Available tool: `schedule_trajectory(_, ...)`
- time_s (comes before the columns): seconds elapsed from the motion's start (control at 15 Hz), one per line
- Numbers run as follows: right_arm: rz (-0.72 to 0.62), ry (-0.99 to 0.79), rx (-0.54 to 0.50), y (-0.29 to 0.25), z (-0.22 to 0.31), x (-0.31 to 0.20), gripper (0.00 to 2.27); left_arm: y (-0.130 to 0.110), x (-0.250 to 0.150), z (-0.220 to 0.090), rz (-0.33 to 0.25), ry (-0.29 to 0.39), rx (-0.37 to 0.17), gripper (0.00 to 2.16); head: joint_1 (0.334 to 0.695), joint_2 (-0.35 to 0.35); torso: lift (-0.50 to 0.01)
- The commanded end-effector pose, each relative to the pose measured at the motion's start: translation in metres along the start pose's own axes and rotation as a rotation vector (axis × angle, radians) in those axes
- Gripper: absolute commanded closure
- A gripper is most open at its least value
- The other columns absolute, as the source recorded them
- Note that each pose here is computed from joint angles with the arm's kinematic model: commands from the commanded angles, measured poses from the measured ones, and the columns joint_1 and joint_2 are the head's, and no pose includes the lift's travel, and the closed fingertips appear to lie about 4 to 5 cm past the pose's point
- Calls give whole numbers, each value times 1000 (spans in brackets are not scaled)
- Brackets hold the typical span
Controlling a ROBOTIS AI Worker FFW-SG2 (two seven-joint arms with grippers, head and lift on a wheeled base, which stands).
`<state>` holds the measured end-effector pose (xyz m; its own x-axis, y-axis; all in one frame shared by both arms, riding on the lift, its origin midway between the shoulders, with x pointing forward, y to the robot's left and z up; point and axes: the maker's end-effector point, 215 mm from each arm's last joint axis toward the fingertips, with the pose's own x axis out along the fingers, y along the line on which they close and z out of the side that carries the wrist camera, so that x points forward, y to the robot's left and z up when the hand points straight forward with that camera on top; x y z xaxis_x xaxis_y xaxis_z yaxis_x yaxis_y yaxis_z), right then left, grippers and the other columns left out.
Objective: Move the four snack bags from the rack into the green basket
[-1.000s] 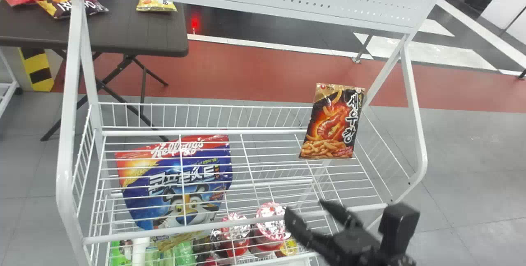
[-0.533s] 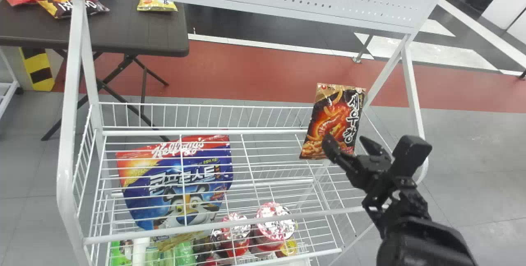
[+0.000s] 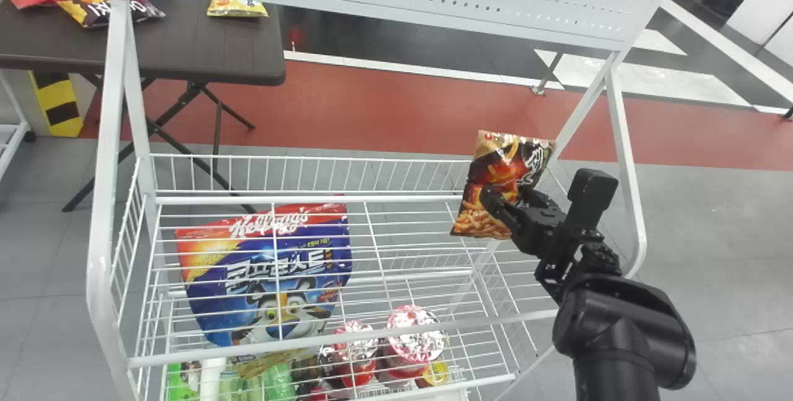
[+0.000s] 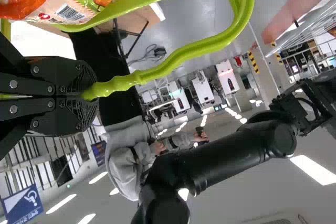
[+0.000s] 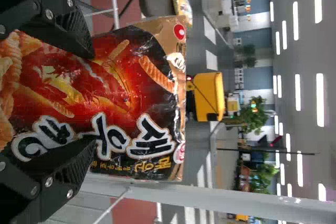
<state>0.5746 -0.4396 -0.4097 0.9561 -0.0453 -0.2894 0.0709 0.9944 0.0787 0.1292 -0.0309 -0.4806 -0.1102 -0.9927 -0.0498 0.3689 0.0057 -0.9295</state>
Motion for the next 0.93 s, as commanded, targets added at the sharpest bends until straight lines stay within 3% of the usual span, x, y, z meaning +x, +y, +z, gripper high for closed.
schedule_trajectory(0.0, 9, 7, 0, 2, -12, -9, 2236, 1, 0, 3, 0, 0, 2, 1818, 695, -350, 0)
schedule_trajectory(0.2, 18, -23, 28, 4, -8, -26, 2236, 1, 0, 5, 2, 3, 2, 1818, 695, -350, 0)
schedule_trajectory(0.53, 97, -89, -18, 43, 28, -94, 2236, 1, 0, 8, 3, 3, 8, 1818, 695, -350, 0)
schedule_trajectory(0.87, 301, 168, 117, 123, -28, -199, 2236, 1, 0, 8, 2, 0, 7, 1818, 695, -350, 0)
